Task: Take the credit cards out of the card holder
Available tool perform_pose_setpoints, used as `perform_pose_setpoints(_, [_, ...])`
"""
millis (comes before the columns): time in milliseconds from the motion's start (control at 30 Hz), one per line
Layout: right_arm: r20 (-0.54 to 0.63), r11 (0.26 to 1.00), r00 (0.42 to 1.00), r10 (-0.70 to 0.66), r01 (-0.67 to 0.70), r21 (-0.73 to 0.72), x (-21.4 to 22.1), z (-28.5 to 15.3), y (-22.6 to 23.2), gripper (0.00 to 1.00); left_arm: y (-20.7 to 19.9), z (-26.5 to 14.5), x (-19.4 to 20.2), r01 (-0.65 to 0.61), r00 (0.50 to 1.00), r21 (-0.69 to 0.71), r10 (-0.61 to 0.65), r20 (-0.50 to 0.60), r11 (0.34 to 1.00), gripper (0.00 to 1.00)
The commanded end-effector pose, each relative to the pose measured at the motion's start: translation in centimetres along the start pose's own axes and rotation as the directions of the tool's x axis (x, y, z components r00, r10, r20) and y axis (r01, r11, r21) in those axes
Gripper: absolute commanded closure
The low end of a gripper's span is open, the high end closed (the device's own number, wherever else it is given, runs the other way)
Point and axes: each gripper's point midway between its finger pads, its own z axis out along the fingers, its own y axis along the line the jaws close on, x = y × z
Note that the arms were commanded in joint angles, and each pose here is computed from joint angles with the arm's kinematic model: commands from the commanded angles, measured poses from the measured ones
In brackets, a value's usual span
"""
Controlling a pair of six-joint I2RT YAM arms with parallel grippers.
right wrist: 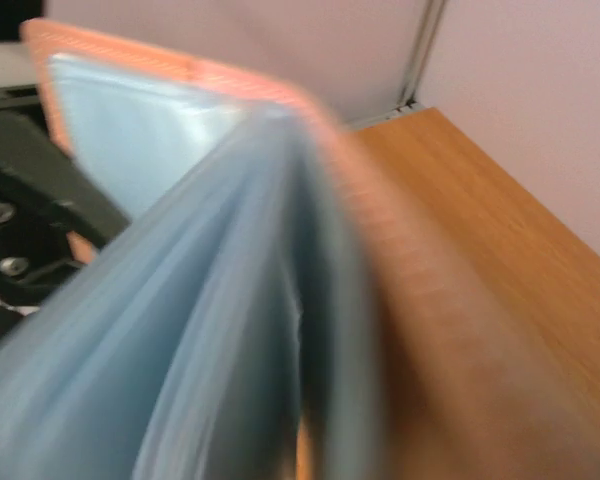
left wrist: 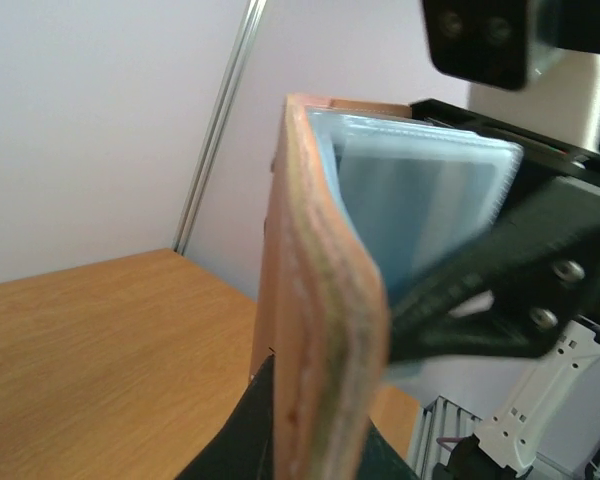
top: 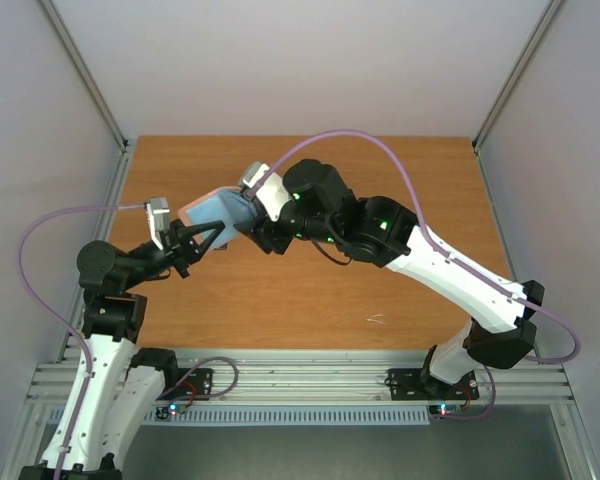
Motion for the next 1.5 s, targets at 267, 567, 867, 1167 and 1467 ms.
perform_pose_setpoints(267, [0.023,0.987,0.997,0.08,-0.075,-0.144,-0.2,-3.4,-1.8,0.12,-1.7,-0.2,-0.9,-0.072,0.997,0.05,0.071,0.017,0.996,1.0])
perform_pose_setpoints(567, [0.048,0.965,0.988,0.146,-0.132,-0.227,0.1,-5.3,-3.8,0.11,-1.7,-0.1,-1.0,-0.071,0.997,0.052,0.071,0.017,0.996,1.0])
perform_pose_setpoints(867, [0.05,0.968,0.986,0.156,-0.143,-0.206,-0.5,-4.4,-4.5,0.11,-1.7,-0.2,-1.0,-0.074,0.997,0.053,0.073,0.017,0.996,1.0])
perform_pose_setpoints(1167, [0.013,0.942,0.983,0.185,-0.173,-0.287,-0.4,-3.7,-3.3,0.12,-1.8,-0.2,-1.2,-0.076,0.997,0.045,0.075,0.024,0.996,1.0])
perform_pose_setpoints(1467, [0.016,0.936,0.985,0.174,-0.161,-0.313,-0.8,-2.1,-1.1,0.13,-1.3,-0.2,-1.2,-0.06,0.998,0.027,0.059,0.024,0.998,1.0])
